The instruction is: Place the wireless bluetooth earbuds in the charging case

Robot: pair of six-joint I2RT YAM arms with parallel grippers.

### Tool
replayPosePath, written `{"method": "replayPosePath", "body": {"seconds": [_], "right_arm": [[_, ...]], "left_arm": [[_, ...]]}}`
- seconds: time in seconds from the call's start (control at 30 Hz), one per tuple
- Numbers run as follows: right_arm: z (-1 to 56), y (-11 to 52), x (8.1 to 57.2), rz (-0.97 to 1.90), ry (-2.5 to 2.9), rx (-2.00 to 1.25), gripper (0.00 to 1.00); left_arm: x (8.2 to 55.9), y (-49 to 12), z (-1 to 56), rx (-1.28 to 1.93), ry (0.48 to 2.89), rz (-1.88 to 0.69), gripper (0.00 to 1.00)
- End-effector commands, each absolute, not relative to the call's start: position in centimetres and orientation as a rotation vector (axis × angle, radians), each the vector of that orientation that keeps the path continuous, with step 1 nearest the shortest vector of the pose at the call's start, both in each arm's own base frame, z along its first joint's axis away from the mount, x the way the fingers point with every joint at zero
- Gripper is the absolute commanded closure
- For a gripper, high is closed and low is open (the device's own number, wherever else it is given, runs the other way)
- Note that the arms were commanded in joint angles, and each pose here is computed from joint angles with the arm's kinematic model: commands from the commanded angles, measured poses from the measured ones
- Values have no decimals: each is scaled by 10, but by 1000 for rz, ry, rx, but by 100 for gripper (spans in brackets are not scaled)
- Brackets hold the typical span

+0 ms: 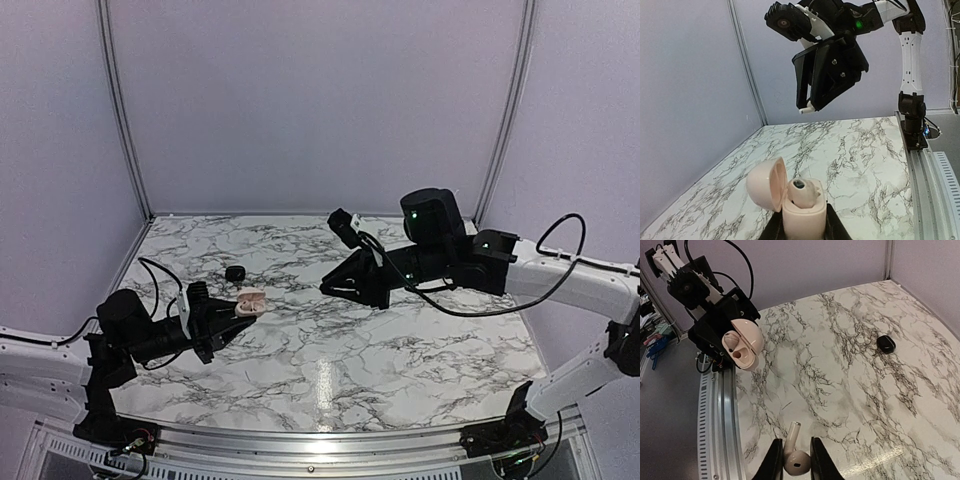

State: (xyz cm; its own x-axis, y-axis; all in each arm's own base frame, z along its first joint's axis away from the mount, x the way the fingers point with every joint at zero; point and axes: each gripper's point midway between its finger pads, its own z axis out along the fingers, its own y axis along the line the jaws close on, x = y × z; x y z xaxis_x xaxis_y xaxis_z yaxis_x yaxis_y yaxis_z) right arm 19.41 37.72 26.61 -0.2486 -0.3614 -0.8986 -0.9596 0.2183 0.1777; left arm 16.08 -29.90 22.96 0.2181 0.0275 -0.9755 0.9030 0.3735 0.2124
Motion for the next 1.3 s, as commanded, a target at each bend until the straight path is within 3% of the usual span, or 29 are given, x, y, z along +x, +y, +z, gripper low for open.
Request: {"method": "replayPosePath", "body": {"seconds": [0.0, 0.63, 1.27], "right_arm": [[268, 377, 163, 1134, 1853, -1338, 88], [294, 408, 119, 1405, 1930, -1489, 88], [266, 430, 109, 1601, 2102, -1457, 89]], "left_arm": [[151, -297, 237, 1056, 1100, -728, 100], [141, -307, 214, 1194, 1068, -566, 100], [137, -312, 208, 1249, 1026, -440, 100]]}}
